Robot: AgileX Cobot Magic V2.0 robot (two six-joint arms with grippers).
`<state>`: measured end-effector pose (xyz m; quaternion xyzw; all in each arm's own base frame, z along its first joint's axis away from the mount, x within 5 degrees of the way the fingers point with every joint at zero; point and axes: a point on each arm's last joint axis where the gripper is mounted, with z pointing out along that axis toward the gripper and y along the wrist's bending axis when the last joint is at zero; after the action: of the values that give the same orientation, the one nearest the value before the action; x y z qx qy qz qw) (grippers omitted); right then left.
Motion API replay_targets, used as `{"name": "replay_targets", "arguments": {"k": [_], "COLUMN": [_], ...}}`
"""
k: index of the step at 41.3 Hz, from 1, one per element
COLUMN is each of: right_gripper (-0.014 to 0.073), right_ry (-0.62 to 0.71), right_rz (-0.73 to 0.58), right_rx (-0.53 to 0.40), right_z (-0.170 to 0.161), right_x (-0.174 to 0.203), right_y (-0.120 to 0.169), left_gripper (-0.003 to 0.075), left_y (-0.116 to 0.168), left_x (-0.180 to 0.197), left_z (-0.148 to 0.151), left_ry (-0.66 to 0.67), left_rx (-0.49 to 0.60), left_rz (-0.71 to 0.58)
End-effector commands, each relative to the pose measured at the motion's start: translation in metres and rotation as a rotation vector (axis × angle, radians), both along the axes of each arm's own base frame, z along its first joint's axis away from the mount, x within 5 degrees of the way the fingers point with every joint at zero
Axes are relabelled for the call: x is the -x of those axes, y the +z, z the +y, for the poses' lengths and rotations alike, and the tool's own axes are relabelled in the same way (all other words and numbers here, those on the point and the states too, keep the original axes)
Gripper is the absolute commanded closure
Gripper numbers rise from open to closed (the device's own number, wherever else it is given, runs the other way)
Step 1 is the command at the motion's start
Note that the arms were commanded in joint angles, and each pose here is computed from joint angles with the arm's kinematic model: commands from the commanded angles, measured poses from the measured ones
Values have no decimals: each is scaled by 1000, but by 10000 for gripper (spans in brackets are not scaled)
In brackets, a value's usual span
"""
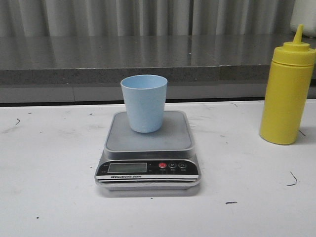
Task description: Pour seasoning into cup on scale with both arms
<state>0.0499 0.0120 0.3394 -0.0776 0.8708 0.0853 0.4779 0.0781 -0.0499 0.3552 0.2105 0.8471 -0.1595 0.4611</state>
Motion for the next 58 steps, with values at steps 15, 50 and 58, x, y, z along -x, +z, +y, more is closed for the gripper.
{"name": "replay_targets", "arguments": {"k": [15, 50, 58], "right_gripper": [669, 663, 663], "right_ry": [8, 7, 7], "right_rz": [-121, -102, -102], "right_rx": [-29, -22, -22], "right_z": [1, 1, 1], "right_x": [-3, -2, -2], "right_y": [17, 15, 15], "left_gripper": [720, 740, 740], "left_y": [13, 14, -21], "left_x": [-2, 10, 26], "left_z": [-2, 24, 42], "left_ry": [2, 208, 415], "left_rx": [58, 83, 156], "left_rz": [-67, -208, -474]}}
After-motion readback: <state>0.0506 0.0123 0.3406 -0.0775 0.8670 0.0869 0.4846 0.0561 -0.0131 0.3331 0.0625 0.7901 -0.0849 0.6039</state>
